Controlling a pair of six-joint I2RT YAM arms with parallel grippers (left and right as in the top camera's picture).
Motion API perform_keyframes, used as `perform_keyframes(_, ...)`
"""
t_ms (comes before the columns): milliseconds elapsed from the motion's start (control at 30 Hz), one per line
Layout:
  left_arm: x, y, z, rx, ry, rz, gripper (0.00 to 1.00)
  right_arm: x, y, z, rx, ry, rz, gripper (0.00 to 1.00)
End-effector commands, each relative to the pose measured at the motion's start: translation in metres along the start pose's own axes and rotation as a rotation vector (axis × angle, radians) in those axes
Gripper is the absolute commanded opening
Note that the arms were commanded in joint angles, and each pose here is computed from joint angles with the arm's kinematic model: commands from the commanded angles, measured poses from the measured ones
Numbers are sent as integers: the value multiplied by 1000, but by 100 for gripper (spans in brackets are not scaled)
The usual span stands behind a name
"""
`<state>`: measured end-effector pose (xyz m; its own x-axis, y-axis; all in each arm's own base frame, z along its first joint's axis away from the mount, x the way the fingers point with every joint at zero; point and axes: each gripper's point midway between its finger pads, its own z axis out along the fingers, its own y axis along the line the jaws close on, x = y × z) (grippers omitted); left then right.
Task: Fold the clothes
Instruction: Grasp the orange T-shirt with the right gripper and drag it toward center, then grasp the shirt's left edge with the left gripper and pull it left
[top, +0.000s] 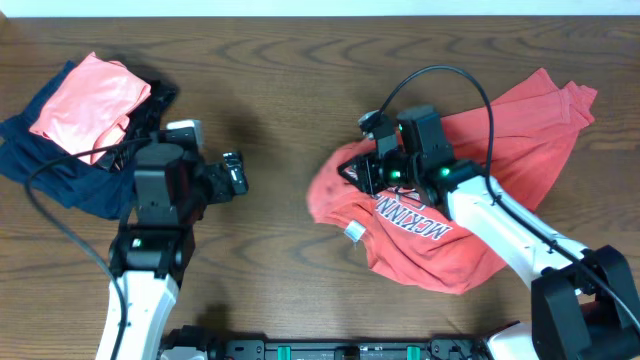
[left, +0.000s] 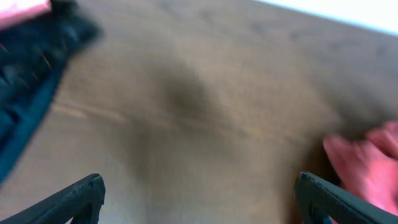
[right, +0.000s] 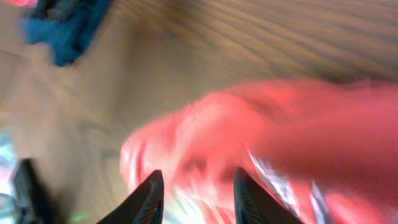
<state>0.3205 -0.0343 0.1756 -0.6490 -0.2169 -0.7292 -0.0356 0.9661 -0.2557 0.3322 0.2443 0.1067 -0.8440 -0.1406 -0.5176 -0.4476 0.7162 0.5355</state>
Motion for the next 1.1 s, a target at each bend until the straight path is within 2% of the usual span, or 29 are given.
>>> perform_keyframes(0, 8, -12, 8, 77, 62, -21, 98, -13, -55, -28, 303, -26, 67, 38)
perform_keyframes(167, 7, -27, 17, 164, 75, -19, 98, 11, -109, -83, 540, 54, 214, 43)
perform_keyframes(300, -1, -43, 28, 239, 49, 1, 98, 30, -130, -122, 602, 85, 329, 44)
perform_keyframes(433, 15, -52, 48, 252, 111, 16, 98, 45, -140, -146, 627, 101, 416, 46)
perform_keyframes(800, 86, -70, 119, 270, 320, 60, 98, 59, -143, -161, 645, 127, 475, 48)
perform_keyframes(967, 111, -84, 141, 298, 358, 97, 100, 63, -144, -164, 661, 143, 482, 47)
perform_keyframes(1033, 117, -91, 147, 312, 359, 113, 93, 64, -146, -165, 676, 144, 481, 47)
perform_keyframes(1067, 120, -94, 150, 319, 359, 120, 86, 64, -147, -166, 681, 144, 480, 47)
